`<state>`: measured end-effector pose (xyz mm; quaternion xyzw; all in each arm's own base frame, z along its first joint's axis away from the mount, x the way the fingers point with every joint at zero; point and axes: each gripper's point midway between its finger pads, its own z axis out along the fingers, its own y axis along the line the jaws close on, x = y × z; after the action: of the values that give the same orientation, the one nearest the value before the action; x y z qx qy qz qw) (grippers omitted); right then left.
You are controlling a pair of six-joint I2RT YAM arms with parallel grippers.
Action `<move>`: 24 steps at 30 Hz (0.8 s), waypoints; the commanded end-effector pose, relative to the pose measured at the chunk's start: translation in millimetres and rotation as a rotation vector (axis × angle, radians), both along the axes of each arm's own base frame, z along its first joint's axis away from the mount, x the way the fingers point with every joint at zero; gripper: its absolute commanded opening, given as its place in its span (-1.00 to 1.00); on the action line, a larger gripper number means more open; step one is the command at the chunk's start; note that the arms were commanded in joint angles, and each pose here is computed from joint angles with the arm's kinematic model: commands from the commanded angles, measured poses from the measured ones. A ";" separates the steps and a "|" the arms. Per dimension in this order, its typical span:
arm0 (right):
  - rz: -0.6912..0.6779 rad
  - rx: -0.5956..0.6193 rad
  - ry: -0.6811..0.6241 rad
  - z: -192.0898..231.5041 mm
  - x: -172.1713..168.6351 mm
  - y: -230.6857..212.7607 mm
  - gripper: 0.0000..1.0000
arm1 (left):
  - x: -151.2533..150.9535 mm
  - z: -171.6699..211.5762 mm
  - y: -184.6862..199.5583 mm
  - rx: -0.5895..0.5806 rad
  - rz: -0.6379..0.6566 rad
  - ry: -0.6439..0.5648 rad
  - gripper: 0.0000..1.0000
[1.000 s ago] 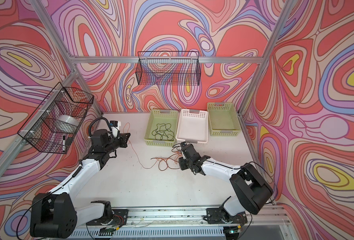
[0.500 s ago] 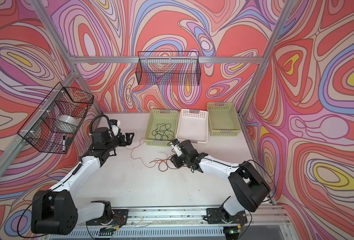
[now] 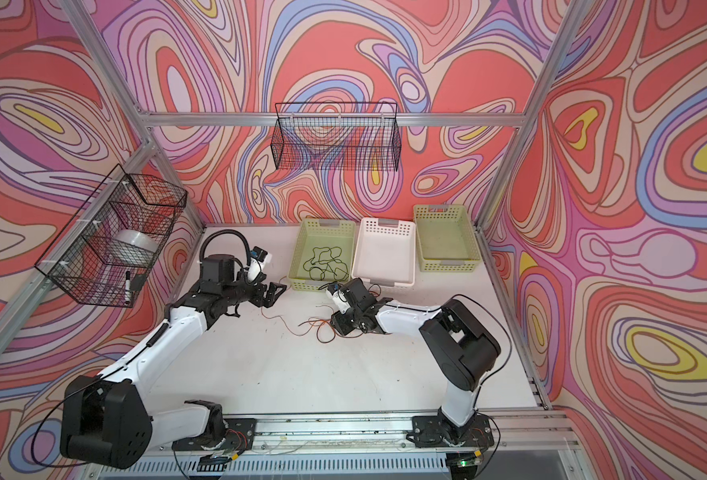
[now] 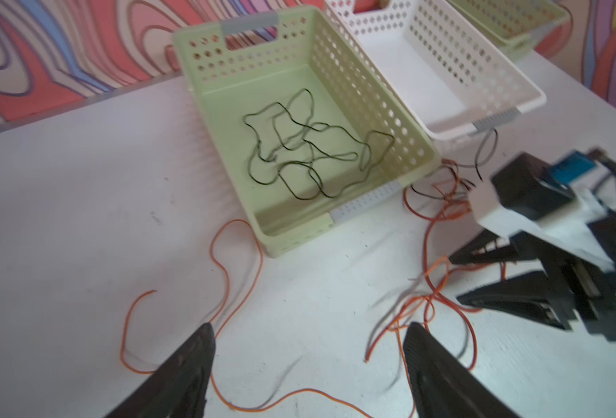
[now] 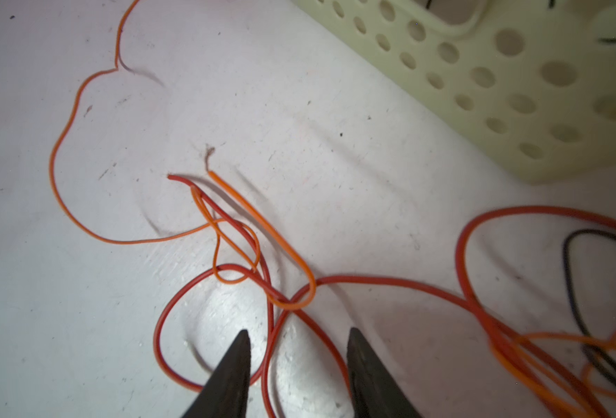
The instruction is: Untangle the cables
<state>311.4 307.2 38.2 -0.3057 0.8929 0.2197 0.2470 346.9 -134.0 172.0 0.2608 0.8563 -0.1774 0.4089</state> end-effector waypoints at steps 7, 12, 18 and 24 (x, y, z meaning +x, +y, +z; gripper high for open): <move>0.028 -0.046 0.044 -23.6 -5.0 -0.2 -0.52 | -72.7 -56.9 -30.5 0.291 -0.460 -0.066 0.61; 0.026 -0.051 0.037 -21.3 -5.0 -1.8 -0.79 | -98.2 -86.2 -39.0 0.407 -0.628 -0.037 0.49; 0.023 -0.048 0.019 -13.1 -4.0 -2.9 -0.87 | -91.5 -113.8 -30.8 0.641 -0.687 -0.116 0.28; 0.036 -0.049 0.022 -11.9 -5.6 -2.5 -0.89 | -64.2 -96.1 -43.6 0.665 -0.637 -0.301 0.34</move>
<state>308.5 304.8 22.1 -0.3171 0.8970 0.2082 0.2268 258.6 -170.4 57.8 0.6395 0.7096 -0.0152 0.2953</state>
